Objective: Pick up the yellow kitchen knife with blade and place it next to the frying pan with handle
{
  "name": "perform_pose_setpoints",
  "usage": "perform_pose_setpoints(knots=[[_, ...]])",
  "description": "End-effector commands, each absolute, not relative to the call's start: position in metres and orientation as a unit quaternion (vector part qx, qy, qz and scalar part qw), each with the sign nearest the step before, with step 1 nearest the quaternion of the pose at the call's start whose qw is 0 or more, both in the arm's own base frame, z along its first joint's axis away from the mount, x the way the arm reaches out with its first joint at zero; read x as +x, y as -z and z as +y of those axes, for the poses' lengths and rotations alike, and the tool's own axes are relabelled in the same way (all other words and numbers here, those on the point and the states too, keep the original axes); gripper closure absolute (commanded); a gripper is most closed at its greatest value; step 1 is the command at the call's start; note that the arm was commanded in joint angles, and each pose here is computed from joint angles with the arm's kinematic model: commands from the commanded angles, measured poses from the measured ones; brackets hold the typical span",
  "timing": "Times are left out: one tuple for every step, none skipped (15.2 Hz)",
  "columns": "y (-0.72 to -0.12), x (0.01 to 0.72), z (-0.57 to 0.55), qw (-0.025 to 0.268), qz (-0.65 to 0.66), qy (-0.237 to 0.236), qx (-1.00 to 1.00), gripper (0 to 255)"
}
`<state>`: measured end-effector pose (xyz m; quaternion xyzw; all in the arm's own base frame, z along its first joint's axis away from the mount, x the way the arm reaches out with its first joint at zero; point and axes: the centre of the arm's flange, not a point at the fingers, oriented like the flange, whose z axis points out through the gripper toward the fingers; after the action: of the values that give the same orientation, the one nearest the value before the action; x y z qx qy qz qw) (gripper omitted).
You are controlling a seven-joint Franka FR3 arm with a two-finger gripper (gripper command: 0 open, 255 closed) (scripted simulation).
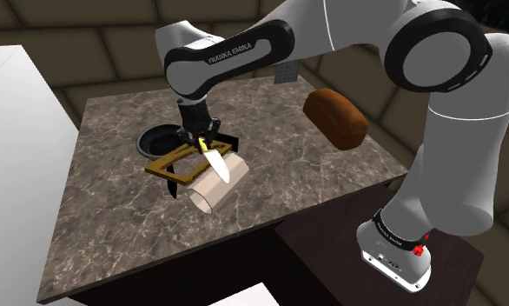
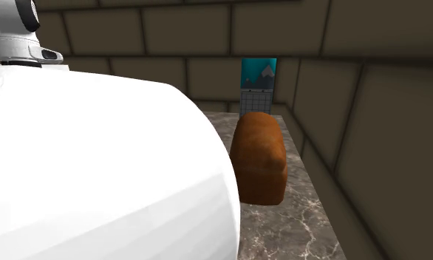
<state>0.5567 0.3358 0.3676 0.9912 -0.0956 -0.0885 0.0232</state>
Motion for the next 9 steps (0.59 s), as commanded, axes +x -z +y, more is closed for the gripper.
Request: perform_pose_setpoints(knots=[[-0.367,0.547,0.363,0.023,-0.096,0.088,0.991,255],[-0.367,0.542,0.375,0.023,-0.096,0.088,0.991,255],[-0.367,0.538,0.388,0.023,-0.096,0.088,0.991,255],[-0.367,0.533,0.4,0.023,-0.096,0.088,0.991,255],[-0.367,0.528,0.413,0.023,-0.096,0.088,0.991,255],[-0.367,0.524,0.425,0.023,-0.096,0.088,0.991,255],[-0.367,0.519,0.437,0.023,-0.096,0.088,0.991,255],[-0.367,0.515,0.45,0.023,-0.096,0.088,0.991,255],[-0.367,0.51,0.462,0.023,-0.096,0.088,0.991,255]])
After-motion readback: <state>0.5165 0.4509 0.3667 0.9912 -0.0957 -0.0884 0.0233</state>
